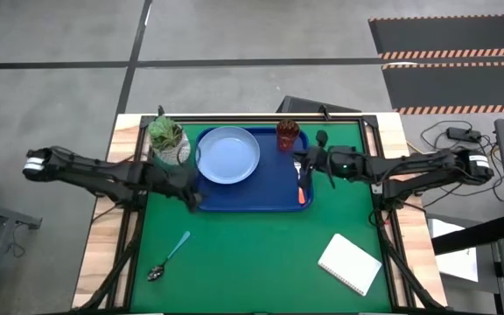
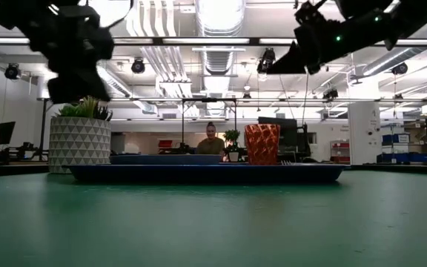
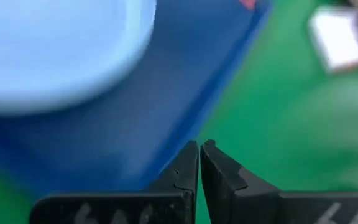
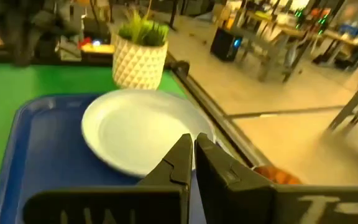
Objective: Pick and place plate/cup/fork/spoon on tray
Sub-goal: Put the orange spoon on the blue serving tray
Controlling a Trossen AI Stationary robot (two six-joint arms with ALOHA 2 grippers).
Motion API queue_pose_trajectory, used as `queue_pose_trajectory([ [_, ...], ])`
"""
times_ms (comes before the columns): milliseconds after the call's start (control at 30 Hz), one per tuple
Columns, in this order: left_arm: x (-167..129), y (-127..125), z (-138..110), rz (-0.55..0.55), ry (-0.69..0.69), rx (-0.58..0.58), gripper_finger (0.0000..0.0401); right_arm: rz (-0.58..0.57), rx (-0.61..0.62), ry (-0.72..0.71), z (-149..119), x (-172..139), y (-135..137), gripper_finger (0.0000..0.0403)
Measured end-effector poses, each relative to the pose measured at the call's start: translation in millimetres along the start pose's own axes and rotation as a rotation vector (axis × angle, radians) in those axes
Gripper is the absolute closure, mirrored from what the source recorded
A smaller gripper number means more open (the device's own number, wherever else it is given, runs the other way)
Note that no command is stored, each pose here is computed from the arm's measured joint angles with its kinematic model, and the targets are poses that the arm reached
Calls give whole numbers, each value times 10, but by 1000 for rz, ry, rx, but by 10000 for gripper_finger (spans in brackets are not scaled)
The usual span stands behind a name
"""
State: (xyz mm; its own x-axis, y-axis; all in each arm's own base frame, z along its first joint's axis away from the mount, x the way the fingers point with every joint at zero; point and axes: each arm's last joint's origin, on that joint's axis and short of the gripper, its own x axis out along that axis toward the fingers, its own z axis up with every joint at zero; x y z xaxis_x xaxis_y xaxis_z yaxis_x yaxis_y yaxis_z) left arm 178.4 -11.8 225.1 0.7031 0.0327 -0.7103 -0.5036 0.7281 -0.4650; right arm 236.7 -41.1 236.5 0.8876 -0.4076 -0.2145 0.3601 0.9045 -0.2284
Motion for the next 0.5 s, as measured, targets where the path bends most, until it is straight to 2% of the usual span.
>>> queue_pose_trajectory([
  [133,27,-67,-309,126,332,-120,401,-7,-23,-26,42,-25,-15,394],
  [267,31,-139,-648,250,628,-173,401,-8,-36,-33,63,-17,-16,394],
  [367,62,-234,-846,269,750,-211,401,-6,-40,-21,43,1,-8,394],
  [500,115,-348,-1056,288,796,-196,401,-3,-37,-4,12,30,6,394],
])
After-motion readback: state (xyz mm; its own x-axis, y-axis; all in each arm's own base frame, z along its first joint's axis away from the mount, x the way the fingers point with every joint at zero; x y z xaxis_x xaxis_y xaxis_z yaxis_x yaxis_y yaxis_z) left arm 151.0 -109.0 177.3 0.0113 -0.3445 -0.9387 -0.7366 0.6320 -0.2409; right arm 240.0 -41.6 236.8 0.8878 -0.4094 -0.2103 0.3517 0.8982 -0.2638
